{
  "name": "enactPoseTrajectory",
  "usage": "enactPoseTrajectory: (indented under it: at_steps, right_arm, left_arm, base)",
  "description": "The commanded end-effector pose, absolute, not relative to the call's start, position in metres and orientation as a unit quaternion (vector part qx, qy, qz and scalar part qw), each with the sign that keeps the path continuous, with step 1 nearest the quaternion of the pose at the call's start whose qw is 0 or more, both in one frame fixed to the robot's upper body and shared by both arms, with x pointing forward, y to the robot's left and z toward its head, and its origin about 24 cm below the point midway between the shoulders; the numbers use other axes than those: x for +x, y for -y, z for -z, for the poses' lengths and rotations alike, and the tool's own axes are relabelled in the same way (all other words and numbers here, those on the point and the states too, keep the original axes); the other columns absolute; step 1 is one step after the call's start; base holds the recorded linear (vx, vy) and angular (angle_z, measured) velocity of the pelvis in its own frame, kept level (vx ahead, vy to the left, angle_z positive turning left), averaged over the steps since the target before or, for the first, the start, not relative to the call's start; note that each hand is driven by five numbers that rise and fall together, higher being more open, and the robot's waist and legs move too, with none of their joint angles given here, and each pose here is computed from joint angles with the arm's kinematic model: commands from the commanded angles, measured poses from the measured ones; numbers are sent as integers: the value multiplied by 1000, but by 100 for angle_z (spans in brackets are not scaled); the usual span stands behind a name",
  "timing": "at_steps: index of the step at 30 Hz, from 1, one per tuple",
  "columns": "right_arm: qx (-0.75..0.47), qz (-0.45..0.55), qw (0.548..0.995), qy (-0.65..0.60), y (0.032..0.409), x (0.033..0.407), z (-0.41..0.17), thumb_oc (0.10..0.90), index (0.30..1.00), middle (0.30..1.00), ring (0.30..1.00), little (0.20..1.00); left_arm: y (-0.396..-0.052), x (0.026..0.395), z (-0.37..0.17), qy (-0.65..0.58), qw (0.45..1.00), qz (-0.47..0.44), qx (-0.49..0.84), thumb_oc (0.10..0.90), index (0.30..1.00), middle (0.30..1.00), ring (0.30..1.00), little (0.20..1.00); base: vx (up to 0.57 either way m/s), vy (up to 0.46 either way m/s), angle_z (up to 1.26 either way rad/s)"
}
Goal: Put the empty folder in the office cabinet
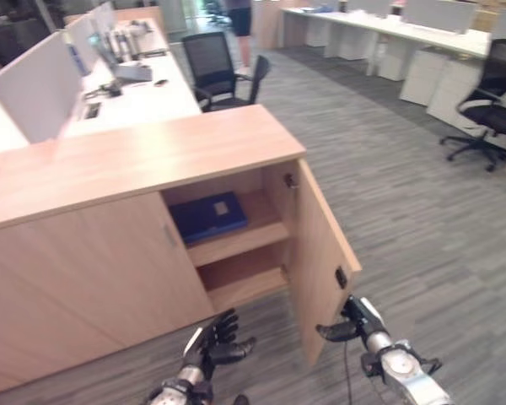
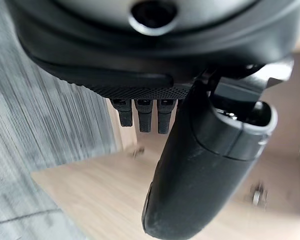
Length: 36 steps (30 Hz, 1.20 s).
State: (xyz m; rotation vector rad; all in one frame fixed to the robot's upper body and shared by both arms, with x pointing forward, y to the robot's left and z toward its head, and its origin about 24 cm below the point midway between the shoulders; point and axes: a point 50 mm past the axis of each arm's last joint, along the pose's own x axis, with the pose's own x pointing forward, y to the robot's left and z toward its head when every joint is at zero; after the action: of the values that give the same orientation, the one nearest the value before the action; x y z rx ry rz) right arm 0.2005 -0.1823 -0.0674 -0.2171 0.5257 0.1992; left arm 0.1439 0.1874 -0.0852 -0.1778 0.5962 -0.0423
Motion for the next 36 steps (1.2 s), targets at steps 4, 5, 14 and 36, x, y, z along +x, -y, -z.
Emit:
enactPoseTrajectory:
  at_steps: [4,5,14,36]
  right_arm:
    - [-67,-156,983,-72,139,254,3,800,900,900,900,900]
    - [-67,-156,983,-72,139,254,3,800,900,900,900,900]
    - [-19,-127,991,-38,134,263,-15,800,900,900,900,900]
    - [-56,229,971,-28,327,286,-56,800,900,900,900,900]
  left_arm:
    - [-202,194,43,-163,985,23,-48,800,900,900,900,900]
    - [-202,193,44,-163,985,23,-48,800,900,900,900,900]
    - [-211,195,35,-157,986,48,1,800,900,900,900,900]
    - [-225,185,32,-162,985,62,-11,800,900,900,900,900]
  base:
    - [-77,162,114]
    - [31,211,164]
    - [117,197,97]
    - [91,-80,41]
